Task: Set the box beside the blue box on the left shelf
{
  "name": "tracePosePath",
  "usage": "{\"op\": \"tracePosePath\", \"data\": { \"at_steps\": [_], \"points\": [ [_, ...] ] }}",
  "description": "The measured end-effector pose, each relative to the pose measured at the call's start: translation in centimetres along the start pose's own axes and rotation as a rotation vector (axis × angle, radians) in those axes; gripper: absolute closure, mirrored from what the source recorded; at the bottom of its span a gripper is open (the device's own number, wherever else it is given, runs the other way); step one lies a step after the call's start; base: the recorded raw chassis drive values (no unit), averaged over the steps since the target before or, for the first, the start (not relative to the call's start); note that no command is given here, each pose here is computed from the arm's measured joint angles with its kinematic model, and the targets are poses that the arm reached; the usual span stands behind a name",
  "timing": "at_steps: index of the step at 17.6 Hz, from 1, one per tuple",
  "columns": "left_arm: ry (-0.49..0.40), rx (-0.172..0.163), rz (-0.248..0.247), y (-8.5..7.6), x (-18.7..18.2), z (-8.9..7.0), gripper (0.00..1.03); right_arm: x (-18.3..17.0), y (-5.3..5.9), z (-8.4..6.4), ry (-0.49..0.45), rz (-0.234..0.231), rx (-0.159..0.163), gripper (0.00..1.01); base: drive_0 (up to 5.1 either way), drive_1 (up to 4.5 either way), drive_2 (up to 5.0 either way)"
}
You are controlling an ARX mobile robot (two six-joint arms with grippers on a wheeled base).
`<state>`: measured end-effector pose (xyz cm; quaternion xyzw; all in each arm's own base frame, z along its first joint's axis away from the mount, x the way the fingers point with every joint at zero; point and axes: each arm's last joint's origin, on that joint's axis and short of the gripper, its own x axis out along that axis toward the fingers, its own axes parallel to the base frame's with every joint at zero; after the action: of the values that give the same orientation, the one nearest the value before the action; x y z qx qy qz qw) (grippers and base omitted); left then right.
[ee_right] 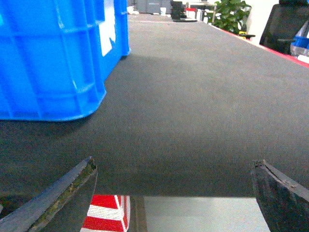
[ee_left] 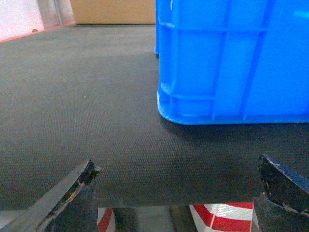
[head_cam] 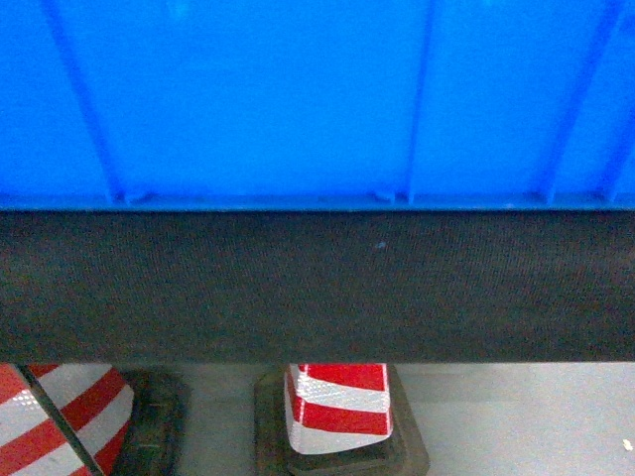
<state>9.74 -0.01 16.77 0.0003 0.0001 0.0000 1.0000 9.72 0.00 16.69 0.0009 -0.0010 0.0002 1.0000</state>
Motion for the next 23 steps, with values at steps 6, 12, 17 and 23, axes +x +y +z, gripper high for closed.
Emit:
{"op": "tracePosePath", "data": {
  "at_steps": [6, 12, 17, 23],
  "points": [
    [0.000, 0.000, -0.001, 0.00, 0.00, 0.00, 0.05, 0.00, 0.00, 0.00, 0.000, -0.001, 0.002, 0.03, 0.0, 0.00, 0.0],
    [-0.006, 0.000, 0.000, 0.00, 0.00, 0.06, 0.05, 0.00, 0.00, 0.07, -0.007, -0.001, 0.001, 0.03, 0.0, 0.00, 0.0],
    [0.000, 0.000, 0.000, 0.00, 0.00, 0.00, 0.05, 0.00, 0.00, 0.00, 0.000, -0.001, 0.001, 0.03, 0.0, 0.00, 0.0],
    [0.000, 0.000, -0.001, 0.00, 0.00, 0.00, 0.05, 0.00, 0.00, 0.00, 0.000, -0.001, 0.001, 0.03, 0.0, 0.00, 0.0]
  ]
}}
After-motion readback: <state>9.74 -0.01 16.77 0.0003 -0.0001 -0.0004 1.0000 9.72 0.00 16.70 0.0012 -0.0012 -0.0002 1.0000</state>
